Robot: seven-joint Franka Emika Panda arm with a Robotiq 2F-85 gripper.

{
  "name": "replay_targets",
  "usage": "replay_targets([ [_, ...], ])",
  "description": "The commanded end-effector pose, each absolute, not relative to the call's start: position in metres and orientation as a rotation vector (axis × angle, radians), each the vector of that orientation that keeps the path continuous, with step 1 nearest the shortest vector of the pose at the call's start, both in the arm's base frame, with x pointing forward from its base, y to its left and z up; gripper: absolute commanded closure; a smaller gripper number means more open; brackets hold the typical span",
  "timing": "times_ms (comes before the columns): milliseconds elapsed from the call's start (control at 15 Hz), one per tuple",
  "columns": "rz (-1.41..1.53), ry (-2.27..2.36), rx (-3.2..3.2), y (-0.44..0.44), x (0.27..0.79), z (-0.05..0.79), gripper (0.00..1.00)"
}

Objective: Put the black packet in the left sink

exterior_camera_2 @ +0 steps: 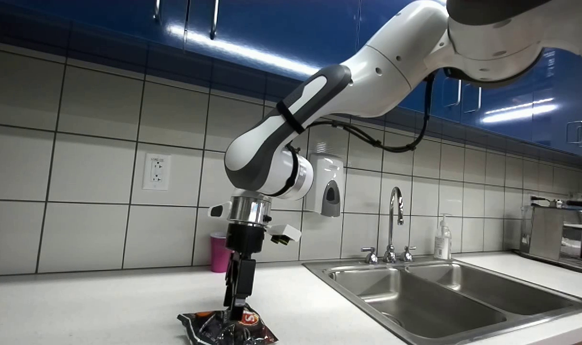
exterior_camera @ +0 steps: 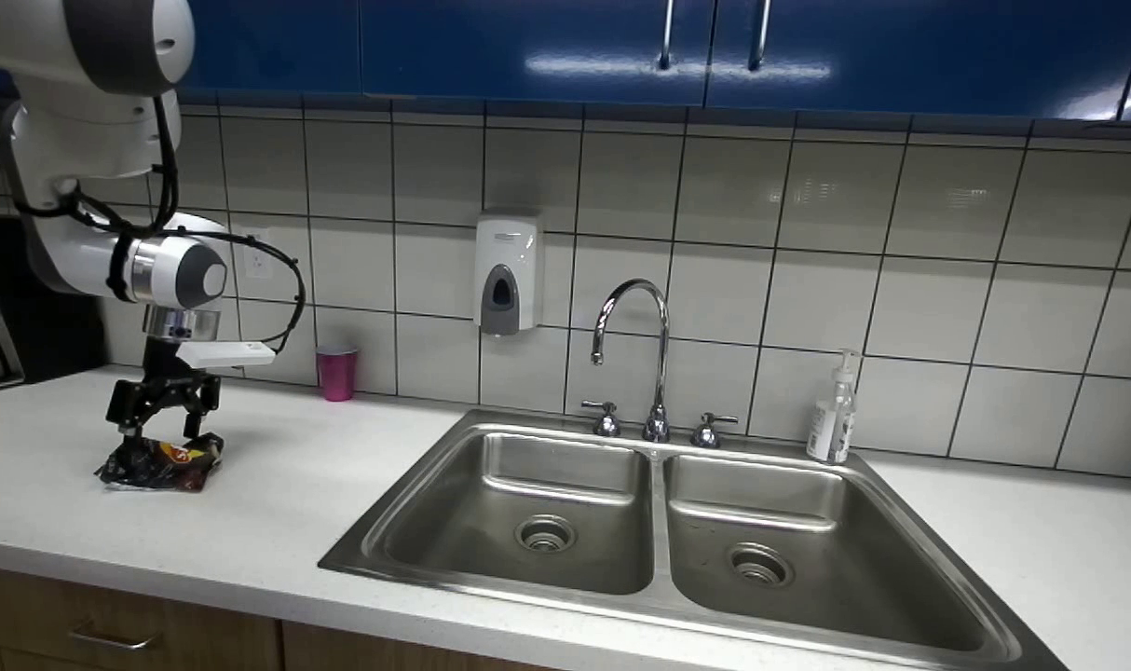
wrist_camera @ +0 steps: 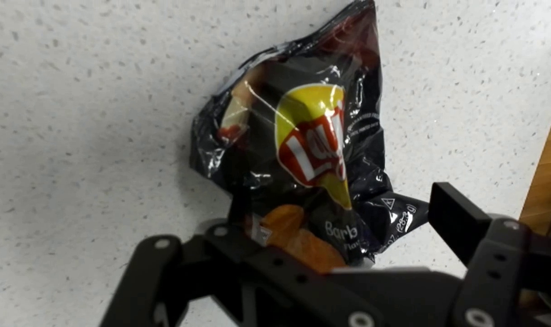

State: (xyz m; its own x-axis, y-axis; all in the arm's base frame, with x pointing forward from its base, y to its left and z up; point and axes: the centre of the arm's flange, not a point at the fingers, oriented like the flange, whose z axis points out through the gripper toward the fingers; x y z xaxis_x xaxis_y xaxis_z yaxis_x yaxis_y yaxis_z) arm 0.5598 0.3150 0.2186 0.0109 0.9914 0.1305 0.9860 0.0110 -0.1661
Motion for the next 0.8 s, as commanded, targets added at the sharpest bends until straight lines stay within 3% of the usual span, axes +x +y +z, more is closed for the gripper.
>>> replay_targets([
  [0,0.057,-2.079,-2.096,0.3071,0.5547,0.2277,0.0],
  [67,0.053,-2.078,-2.091,0.3067,0.5549,0.2277,0.0],
  [133,0.052,-2.076,-2.091,0.3061,0.555,0.2278,0.25],
  [267,0.051,-2.076,-2.096,0.3057,0.5562,0.2286,0.33],
  [733,0.051,-2.067,-2.097,0.3058,0.5584,0.2288,0.89],
])
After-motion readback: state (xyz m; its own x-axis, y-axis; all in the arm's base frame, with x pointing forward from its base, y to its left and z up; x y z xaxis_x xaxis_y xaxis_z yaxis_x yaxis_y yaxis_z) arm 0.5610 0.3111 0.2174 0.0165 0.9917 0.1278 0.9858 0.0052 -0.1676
